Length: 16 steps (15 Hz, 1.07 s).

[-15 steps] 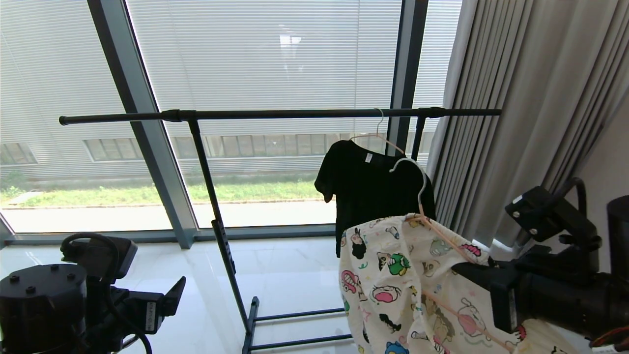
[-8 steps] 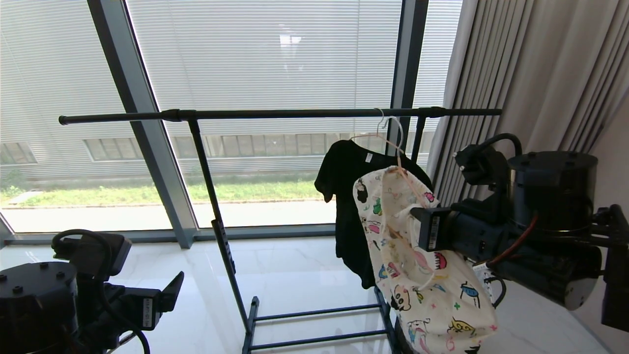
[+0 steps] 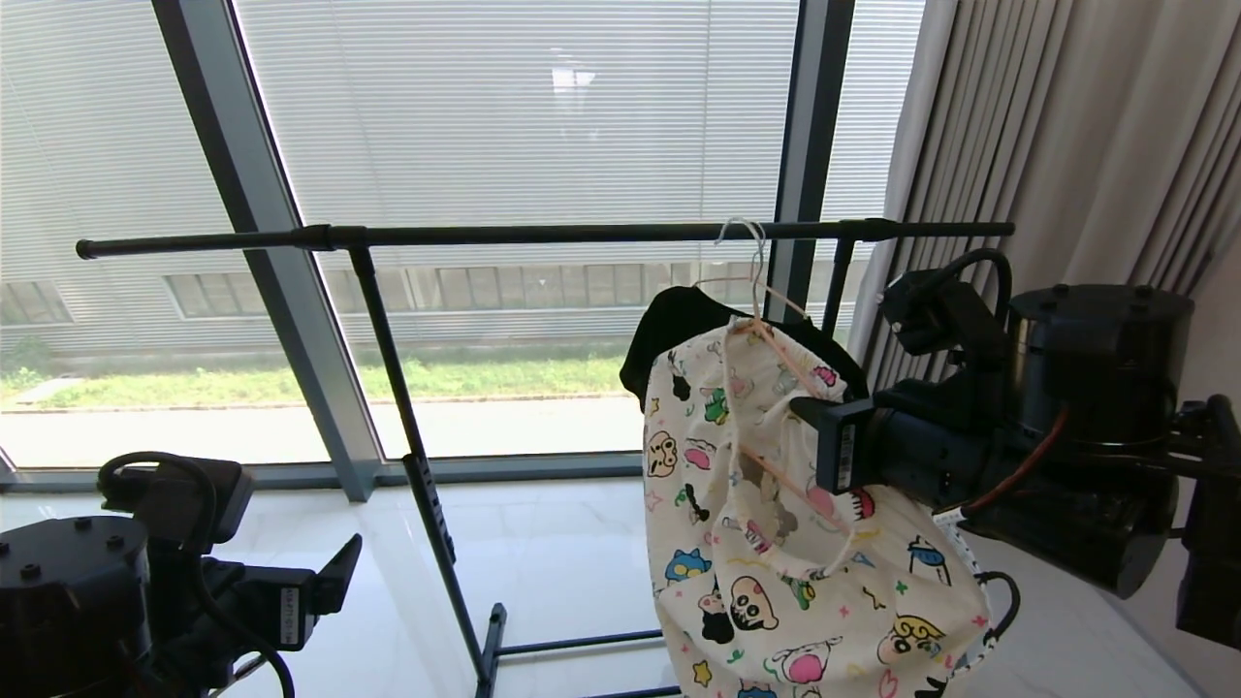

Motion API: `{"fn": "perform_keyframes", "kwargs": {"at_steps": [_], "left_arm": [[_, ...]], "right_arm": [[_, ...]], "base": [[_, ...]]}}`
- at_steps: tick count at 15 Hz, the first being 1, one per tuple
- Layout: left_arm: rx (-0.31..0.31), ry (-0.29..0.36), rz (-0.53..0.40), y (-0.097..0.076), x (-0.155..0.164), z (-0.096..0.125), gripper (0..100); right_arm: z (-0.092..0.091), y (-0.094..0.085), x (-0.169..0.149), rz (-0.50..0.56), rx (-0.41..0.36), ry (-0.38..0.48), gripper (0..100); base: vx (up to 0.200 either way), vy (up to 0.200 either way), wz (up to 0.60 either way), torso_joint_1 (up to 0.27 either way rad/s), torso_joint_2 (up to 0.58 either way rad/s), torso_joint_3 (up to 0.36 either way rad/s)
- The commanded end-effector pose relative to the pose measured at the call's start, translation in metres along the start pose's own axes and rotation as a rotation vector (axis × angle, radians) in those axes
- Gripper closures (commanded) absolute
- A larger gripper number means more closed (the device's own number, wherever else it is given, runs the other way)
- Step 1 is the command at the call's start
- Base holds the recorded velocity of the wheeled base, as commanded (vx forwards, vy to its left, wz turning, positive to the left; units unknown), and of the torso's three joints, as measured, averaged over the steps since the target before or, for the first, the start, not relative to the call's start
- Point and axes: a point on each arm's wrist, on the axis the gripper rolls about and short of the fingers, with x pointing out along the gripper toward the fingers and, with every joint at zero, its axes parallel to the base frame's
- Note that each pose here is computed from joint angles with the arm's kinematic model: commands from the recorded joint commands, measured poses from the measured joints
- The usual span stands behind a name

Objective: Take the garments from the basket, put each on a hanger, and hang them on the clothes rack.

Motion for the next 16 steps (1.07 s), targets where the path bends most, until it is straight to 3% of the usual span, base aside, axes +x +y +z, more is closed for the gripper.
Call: {"fn": "perform_keyframes", "kwargs": {"at_steps": [1, 14, 16], "left_arm": [[0.0, -0.001, 0.0, 0.0, -0.0002, -0.0001, 0], [0.002, -0.002, -0.003, -0.0003, -0.0008, -0.0003, 0], [0.004, -0.002, -0.003, -0.0003, -0.0008, -0.0003, 0]], "right_arm": [[0.0012, 0.0003, -0.0014, 0.01, 0.0, -0.004, 100], [0.0093, 0.0051, 0.0011, 0.08, 0.003, -0.017, 100], [0.0089, 0.0065, 0.0003, 0.098, 0.002, -0.014, 100]], "base": [[0.2, 0.0, 0.0, 0.002, 0.01, 0.002], [0.2, 0.0, 0.0, 0.003, 0.0, 0.001], [0.0, 0.0, 0.0, 0.0, 0.0, 0.0]]}}
